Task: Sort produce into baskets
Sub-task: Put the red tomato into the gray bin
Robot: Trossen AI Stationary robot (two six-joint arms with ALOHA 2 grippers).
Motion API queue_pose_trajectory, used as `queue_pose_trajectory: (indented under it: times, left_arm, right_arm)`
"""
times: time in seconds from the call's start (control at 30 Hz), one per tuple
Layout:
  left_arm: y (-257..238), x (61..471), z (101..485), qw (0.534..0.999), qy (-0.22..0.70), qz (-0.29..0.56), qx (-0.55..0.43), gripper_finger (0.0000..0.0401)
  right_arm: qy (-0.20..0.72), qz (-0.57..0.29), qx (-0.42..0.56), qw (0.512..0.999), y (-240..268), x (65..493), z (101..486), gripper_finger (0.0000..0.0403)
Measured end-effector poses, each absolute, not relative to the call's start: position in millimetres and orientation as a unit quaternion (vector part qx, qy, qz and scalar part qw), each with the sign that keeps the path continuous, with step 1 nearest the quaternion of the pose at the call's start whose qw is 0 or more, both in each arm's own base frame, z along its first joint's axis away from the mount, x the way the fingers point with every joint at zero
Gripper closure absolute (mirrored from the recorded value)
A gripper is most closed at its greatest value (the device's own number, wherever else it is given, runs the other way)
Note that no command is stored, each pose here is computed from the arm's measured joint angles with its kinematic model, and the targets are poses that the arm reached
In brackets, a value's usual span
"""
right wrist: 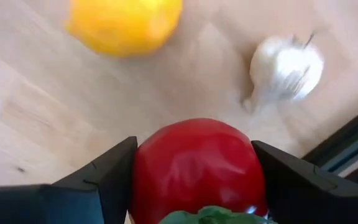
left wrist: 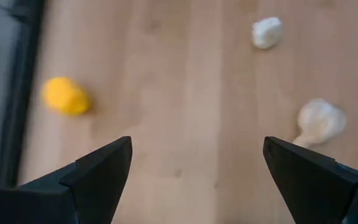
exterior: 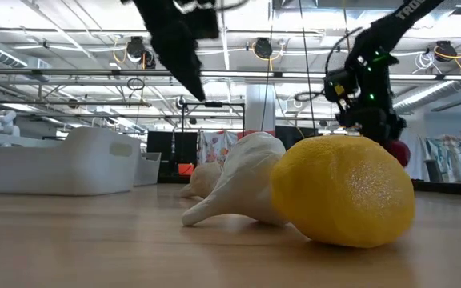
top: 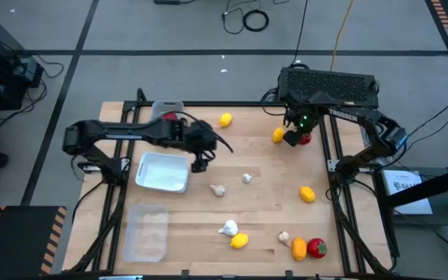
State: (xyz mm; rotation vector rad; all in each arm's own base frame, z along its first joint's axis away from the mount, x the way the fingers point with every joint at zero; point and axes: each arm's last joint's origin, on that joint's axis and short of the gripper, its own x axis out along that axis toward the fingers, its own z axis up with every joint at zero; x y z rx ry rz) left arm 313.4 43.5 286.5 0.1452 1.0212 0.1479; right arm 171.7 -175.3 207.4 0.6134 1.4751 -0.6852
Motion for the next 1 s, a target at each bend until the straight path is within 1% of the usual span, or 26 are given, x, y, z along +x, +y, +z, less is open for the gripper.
queue_pose_trajectory:
  times: [0.13,0.23,0.4,0.47,0.53,0.67,0.83,0.9,1.0]
  left_arm:
    - [51,286,315,0.875,0.463,0.122,0.066,0.0031]
    - [61,264,331,0.887,0.431,0.156,0.055,0.0031]
    - [87,229,327,0.891,0.394,0.227,0.018,0.0031]
    - [99,219,322,0.886,0.386,0.258,-0.004,0.0031]
    - [109,212,315,0.880,0.378,0.287,-0.027,0.0031]
    - [126,204,310,0.869,0.371,0.325,-0.047,0.0031]
    - [145,198,315,0.865,0.332,0.373,-0.049,0.0031]
    - [152,194,317,0.847,0.326,0.418,-0.040,0.0031]
    - [161,185,318,0.806,0.330,0.490,-0.022,0.0031]
  right_arm:
    - [0.621,-0.294,0.240,0.686,-176,190,228,0.0128]
    - [0.565,-0.267,0.226,0.748,-177,210,241,0.0128]
    - [0.406,-0.195,0.197,0.871,-176,252,258,0.0128]
    - [0.336,-0.170,0.176,0.910,-172,272,262,0.0128]
    - [0.276,-0.151,0.152,0.937,-167,293,264,0.0128]
    - [0.161,-0.115,0.118,0.973,-158,336,259,0.0128]
    - [0.047,-0.081,0.128,0.987,-152,383,230,0.0128]
    - [0.025,-0.073,0.150,0.986,-153,402,218,0.0128]
    - [0.009,-0.063,0.186,0.981,-157,433,204,0.0128]
